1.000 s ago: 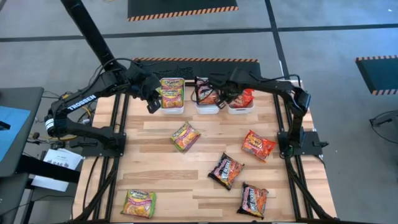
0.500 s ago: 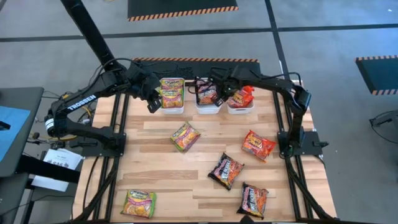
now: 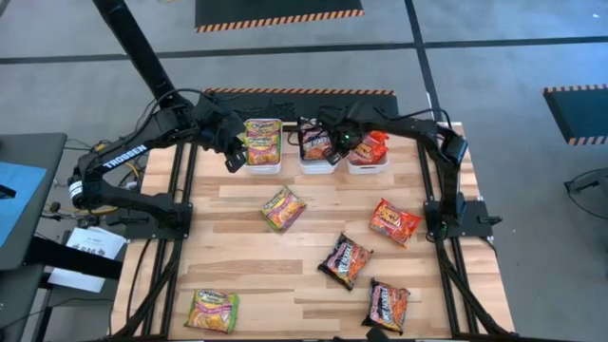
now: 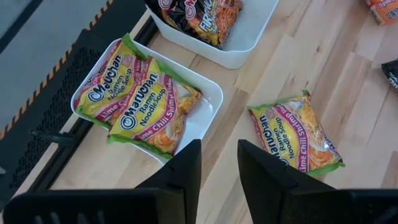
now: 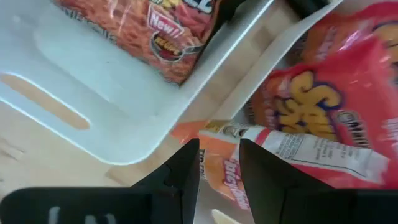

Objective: Sort Maruchan noodles
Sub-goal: Put the orange noodle pack into the right white bin

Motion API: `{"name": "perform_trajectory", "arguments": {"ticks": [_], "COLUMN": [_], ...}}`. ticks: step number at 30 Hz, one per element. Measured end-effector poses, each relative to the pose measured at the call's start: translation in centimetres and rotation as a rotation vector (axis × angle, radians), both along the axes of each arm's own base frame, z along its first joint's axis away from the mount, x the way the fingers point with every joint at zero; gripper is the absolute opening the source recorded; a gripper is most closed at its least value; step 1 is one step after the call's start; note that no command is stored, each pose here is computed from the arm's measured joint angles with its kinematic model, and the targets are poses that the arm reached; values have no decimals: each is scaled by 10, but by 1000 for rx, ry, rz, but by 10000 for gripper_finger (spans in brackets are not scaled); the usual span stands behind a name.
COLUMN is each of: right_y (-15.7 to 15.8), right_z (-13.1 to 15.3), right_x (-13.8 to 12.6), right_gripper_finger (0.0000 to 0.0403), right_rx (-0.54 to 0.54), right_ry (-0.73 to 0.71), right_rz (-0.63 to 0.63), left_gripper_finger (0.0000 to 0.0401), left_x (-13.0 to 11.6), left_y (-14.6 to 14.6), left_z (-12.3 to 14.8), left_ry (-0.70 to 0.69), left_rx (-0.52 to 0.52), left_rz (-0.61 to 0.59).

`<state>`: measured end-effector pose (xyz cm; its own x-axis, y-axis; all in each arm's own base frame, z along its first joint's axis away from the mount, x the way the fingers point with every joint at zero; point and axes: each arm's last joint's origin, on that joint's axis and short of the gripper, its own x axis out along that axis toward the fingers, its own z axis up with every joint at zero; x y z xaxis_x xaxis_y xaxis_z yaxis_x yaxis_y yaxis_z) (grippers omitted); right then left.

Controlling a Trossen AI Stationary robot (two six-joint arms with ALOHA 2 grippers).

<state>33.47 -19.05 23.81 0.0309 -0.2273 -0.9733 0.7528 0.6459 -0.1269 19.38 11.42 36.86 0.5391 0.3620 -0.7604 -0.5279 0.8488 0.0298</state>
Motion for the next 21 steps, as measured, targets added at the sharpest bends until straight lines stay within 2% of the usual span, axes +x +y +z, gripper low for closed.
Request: {"name": "perform_trajectory", "arguments": {"ticks": [9, 21], "right_y": [8, -3], "right_z": [-5, -10], "right_x": [3, -1], "right_gripper_finger": [138, 138], "right_rx": [22, 33], "right_ry": [32, 45], "right_rz": [14, -39], "left_gripper_finger": [90, 90], "left_x": [0, 0], "left_y": [0, 0], "left_z": [0, 0], "left_ry": [1, 1], "left_rx": [0, 0], "left_rz": [-2, -1]}}
